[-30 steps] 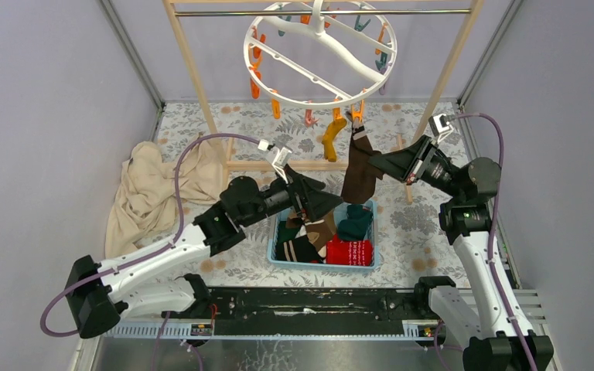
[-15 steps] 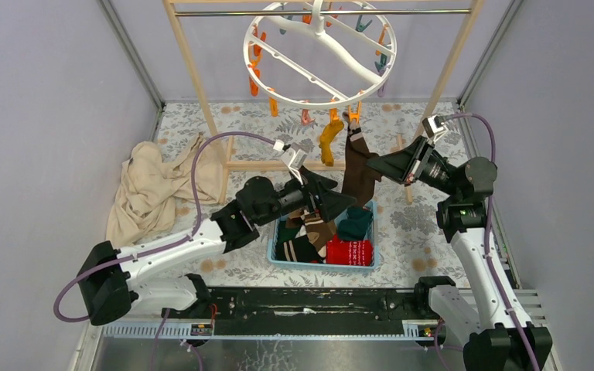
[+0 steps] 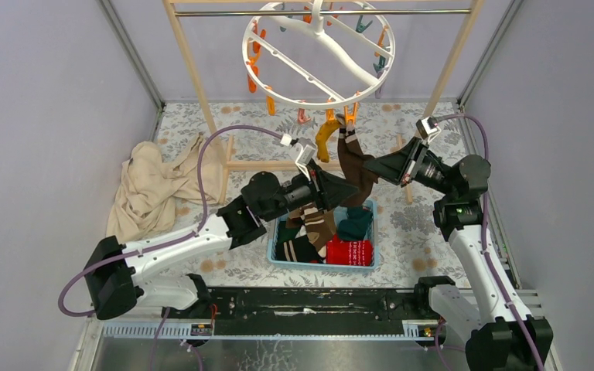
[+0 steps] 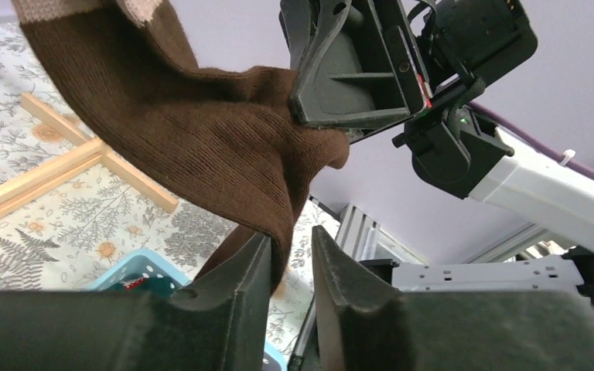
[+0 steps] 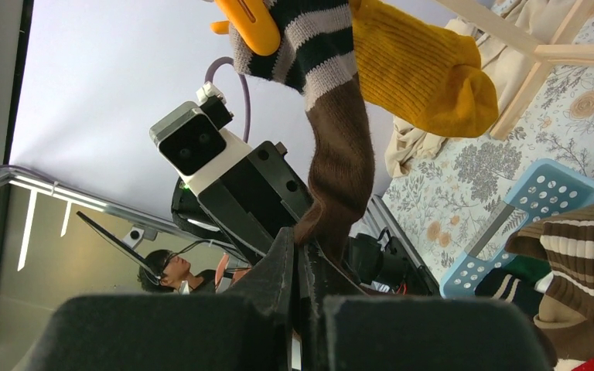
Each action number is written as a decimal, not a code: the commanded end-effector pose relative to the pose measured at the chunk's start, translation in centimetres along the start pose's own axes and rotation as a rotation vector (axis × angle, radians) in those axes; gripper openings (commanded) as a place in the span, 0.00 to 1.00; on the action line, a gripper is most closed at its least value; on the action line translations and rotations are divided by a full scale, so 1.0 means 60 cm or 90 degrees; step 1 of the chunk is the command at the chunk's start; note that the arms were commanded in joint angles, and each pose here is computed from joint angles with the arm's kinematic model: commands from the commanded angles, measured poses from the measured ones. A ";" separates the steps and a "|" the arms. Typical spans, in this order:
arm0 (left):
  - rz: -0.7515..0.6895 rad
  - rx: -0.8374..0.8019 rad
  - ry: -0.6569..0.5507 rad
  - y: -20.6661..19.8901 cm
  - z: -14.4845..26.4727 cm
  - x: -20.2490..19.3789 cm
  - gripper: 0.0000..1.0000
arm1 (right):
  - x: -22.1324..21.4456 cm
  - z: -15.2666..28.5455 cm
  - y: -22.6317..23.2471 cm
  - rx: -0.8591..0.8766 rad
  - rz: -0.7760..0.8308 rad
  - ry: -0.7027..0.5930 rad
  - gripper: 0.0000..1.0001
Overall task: Remove the socks clipped to the hanger
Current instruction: Remove the sock from the hanger.
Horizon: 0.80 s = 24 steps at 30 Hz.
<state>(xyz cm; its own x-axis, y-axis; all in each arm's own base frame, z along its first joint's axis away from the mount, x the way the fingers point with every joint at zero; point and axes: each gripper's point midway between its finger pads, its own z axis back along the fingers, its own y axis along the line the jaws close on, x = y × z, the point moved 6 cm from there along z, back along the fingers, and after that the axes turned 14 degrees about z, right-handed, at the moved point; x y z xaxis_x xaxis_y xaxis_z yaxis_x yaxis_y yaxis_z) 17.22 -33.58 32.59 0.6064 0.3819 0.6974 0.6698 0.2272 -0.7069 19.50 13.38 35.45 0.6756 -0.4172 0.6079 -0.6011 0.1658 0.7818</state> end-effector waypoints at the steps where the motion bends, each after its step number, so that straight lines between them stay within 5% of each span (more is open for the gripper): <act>1: -0.015 -0.031 -0.019 -0.023 -0.010 0.020 0.27 | -0.002 -0.002 0.011 0.023 0.034 0.010 0.00; 6: -0.022 -0.019 -0.013 -0.023 -0.011 0.022 0.00 | -0.003 -0.003 0.007 0.018 0.035 0.013 0.00; 13: -0.029 0.051 0.004 -0.022 -0.005 0.038 0.00 | -0.003 -0.006 -0.015 -0.035 0.045 0.027 0.02; 23: -0.041 0.117 0.031 -0.024 0.017 0.050 0.00 | 0.007 0.004 -0.052 -0.210 0.123 0.051 0.48; 24: -0.041 0.118 0.029 -0.026 0.019 0.053 0.00 | 0.009 0.006 -0.055 -0.227 0.141 0.051 0.65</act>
<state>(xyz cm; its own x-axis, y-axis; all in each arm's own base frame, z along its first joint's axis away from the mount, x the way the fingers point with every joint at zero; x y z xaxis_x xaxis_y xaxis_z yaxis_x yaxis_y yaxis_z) 17.77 -32.64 34.45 0.6129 0.3186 0.7231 0.6161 0.3802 -0.6898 21.43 12.98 33.22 0.6505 -0.3381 0.6801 -0.5471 0.4126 0.7283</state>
